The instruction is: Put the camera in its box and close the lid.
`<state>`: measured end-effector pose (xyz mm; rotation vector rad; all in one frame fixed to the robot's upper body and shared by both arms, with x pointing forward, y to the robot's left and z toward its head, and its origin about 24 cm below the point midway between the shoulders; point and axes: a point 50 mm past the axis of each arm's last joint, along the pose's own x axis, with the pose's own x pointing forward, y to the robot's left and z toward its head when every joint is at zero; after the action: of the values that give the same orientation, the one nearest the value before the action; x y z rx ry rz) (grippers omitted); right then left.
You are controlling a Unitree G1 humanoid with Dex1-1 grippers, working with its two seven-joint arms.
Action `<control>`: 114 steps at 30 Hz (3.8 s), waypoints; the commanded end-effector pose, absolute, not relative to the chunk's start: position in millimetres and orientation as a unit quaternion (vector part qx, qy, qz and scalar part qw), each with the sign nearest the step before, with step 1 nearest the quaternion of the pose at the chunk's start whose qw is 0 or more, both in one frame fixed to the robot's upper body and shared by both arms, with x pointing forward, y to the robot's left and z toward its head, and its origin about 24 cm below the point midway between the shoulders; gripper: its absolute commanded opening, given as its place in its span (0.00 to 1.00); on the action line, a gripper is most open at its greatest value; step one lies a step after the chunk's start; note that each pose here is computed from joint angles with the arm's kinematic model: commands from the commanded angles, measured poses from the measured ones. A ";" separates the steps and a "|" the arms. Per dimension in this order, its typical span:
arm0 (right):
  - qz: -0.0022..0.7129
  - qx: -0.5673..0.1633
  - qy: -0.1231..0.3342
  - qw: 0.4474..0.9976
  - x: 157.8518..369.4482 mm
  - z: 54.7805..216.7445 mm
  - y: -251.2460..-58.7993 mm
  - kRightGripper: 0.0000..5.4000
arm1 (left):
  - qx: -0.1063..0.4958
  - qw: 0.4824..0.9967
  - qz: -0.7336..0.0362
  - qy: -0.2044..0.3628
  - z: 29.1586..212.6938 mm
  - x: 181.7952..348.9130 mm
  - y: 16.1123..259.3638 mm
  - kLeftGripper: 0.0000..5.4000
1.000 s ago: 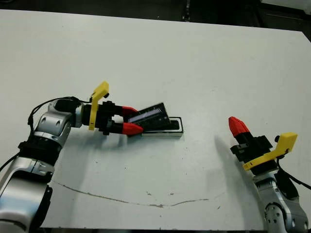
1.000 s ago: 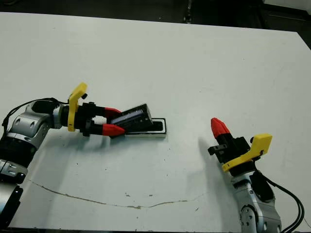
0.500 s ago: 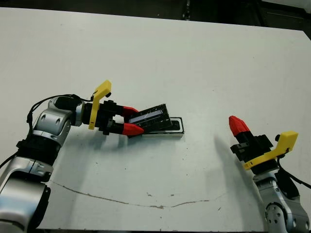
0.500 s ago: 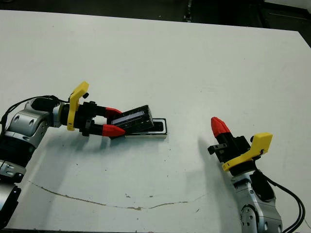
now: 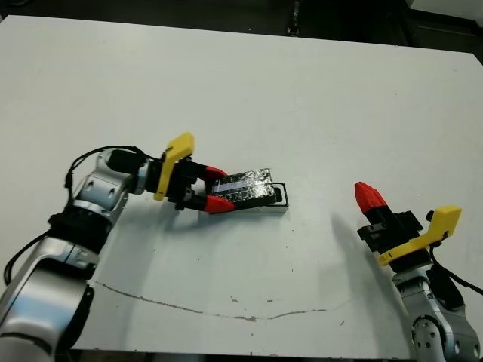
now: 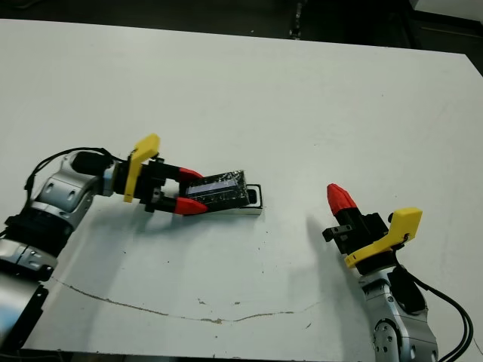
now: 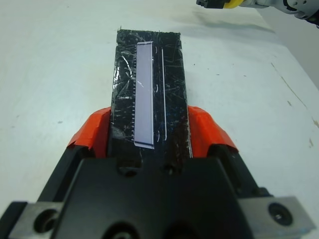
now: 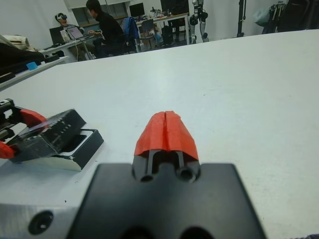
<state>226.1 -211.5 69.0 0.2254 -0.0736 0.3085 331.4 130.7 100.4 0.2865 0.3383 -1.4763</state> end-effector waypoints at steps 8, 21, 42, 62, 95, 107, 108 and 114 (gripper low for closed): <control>0.142 0.108 -0.025 0.984 222.9 65.9 -216.1 0.00 | 0.094 0.672 -0.701 0.219 63.2 317.6 100.6 0.58; 0.140 0.108 -0.029 0.984 223.4 64.1 -215.8 0.00 | 0.079 0.659 -0.716 0.217 61.3 321.9 70.4 0.58; 0.140 0.116 -0.024 0.983 222.2 62.9 -215.2 0.00 | 0.166 0.615 -0.737 0.226 64.4 320.5 36.2 0.58; 0.135 0.107 -0.027 0.985 222.1 62.1 -214.6 0.00 | 0.259 0.613 -0.709 0.233 74.0 323.8 31.7 0.58; 0.143 0.111 -0.030 0.983 223.7 65.4 -215.0 0.00 | 0.204 0.700 -0.655 0.199 69.6 329.5 57.1 1.00; 0.148 0.113 -0.031 0.982 224.4 64.2 -216.2 0.00 | 0.128 0.755 -0.623 0.159 80.0 325.7 107.0 1.00; 0.149 0.115 -0.030 0.982 224.5 64.1 -216.4 0.00 | 0.119 0.764 -0.613 0.163 80.8 326.0 113.4 1.00; 0.147 0.113 -0.033 0.982 224.3 63.8 -216.7 0.00 | 0.105 0.814 -0.546 0.166 88.8 325.9 154.5 1.00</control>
<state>225.7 -212.2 65.5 0.2361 -0.0771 0.3075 326.9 135.0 94.1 0.2276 0.3130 -1.2543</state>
